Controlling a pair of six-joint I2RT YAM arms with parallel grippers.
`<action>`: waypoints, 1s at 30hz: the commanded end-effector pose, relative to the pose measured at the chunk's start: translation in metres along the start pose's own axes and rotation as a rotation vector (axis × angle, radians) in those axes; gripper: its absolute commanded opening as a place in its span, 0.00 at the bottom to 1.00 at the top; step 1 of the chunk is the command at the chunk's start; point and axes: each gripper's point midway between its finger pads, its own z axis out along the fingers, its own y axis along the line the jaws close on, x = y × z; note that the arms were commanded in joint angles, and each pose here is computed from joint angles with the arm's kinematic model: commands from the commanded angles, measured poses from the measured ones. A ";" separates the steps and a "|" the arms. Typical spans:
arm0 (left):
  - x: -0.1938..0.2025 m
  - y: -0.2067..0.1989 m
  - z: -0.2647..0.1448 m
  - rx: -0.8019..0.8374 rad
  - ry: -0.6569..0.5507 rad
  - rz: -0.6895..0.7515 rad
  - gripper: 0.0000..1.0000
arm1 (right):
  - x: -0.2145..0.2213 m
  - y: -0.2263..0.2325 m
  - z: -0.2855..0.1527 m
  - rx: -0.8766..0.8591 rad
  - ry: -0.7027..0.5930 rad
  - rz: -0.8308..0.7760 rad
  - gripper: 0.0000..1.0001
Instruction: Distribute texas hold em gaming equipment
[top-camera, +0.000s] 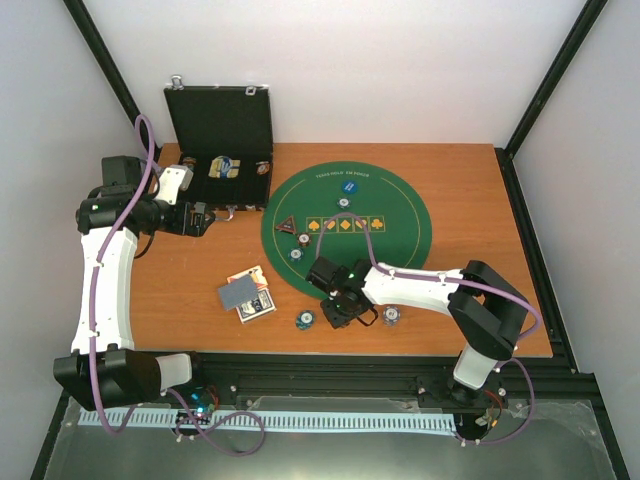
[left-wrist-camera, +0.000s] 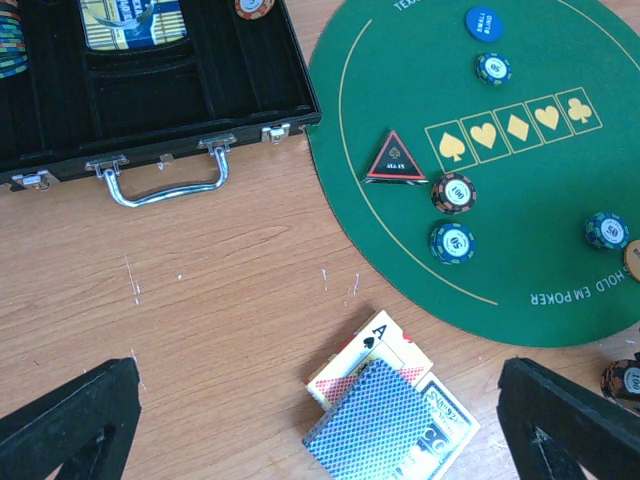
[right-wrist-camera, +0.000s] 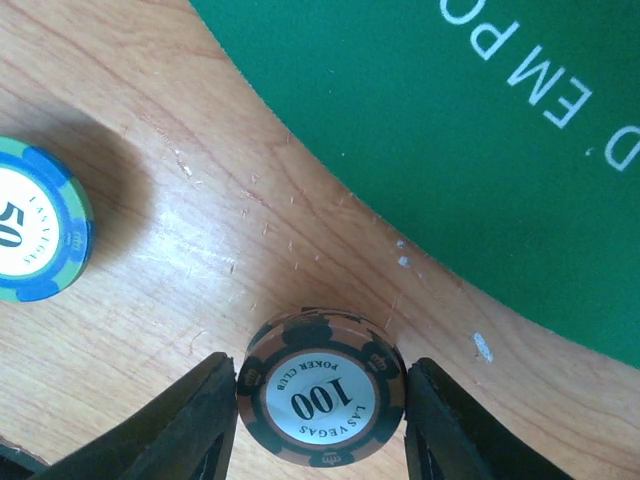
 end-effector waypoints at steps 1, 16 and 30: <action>-0.005 -0.003 -0.011 -0.002 -0.036 0.014 1.00 | 0.003 0.000 0.005 0.013 0.002 -0.004 0.44; -0.006 -0.002 -0.010 -0.009 -0.035 0.015 1.00 | 0.005 -0.004 0.008 0.035 0.007 -0.006 0.52; -0.006 -0.002 -0.009 -0.004 -0.036 0.013 1.00 | -0.001 -0.004 -0.002 0.035 -0.019 0.003 0.29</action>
